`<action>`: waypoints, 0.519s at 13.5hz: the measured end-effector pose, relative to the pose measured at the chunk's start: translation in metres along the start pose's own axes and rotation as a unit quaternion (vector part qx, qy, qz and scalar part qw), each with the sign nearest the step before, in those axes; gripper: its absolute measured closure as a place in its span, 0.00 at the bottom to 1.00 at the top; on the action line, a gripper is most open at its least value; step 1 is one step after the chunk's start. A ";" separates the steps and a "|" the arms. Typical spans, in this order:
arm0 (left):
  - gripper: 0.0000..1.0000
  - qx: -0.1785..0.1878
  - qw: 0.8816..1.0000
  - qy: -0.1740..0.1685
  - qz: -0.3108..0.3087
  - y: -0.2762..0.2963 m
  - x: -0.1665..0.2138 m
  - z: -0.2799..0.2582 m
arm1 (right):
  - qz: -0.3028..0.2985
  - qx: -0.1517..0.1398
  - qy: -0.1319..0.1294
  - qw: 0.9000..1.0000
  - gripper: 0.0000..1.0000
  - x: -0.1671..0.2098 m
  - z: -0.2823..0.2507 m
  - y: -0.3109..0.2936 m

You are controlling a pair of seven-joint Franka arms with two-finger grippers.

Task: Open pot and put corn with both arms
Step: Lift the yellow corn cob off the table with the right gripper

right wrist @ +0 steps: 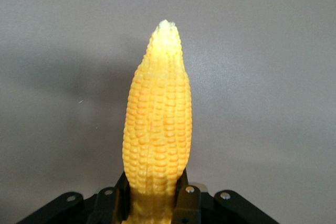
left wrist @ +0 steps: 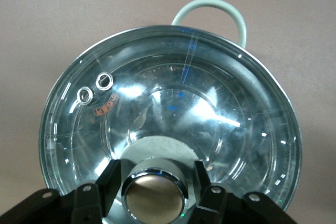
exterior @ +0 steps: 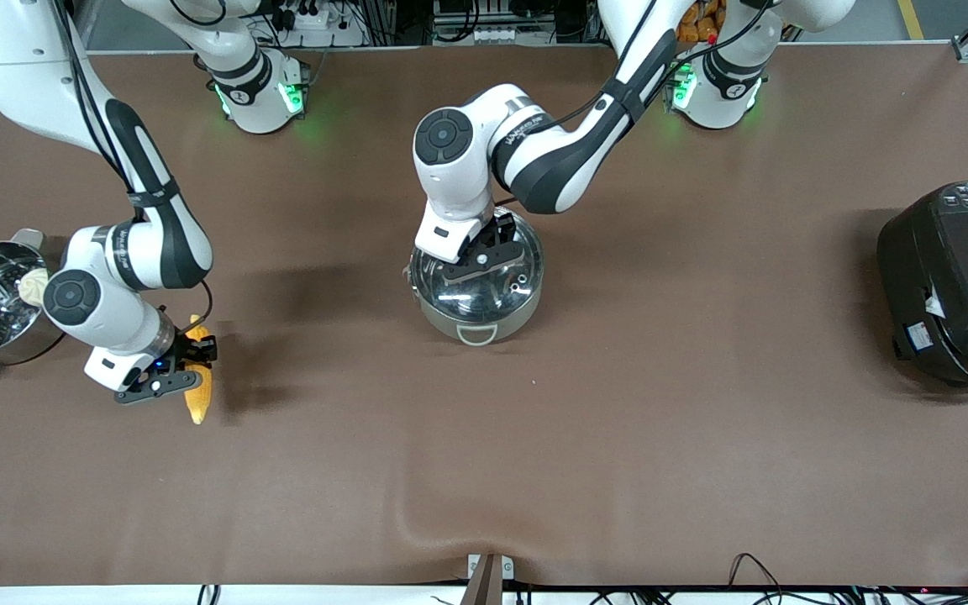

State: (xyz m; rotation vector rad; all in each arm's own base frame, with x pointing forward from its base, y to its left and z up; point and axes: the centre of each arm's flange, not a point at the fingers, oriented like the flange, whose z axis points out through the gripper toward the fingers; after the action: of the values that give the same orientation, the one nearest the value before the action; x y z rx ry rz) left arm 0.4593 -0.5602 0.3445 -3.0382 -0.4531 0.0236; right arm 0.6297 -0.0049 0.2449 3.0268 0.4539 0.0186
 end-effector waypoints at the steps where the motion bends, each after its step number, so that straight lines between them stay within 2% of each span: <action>1: 0.36 0.000 1.000 0.000 0.000 0.000 -0.001 0.000 | -0.001 0.000 0.000 1.000 0.65 0.000 -0.003 -0.001; 4: 0.37 0.000 1.000 0.000 0.002 0.001 -0.003 0.000 | -0.006 0.001 -0.002 1.000 0.65 0.001 -0.011 -0.007; 6: 0.50 0.000 1.000 0.000 0.002 0.001 -0.003 -0.002 | -0.014 0.004 -0.015 1.000 0.65 0.003 -0.022 -0.021; 7: 0.50 0.000 1.000 0.000 0.002 0.001 -0.003 -0.002 | -0.016 0.006 -0.016 1.000 0.65 0.005 -0.030 -0.027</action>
State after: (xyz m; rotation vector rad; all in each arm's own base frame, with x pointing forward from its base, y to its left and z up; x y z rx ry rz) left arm 0.4565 -0.5625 0.3462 -3.0399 -0.4458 0.0242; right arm 0.6259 0.0243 0.2727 3.0268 0.5023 -0.0361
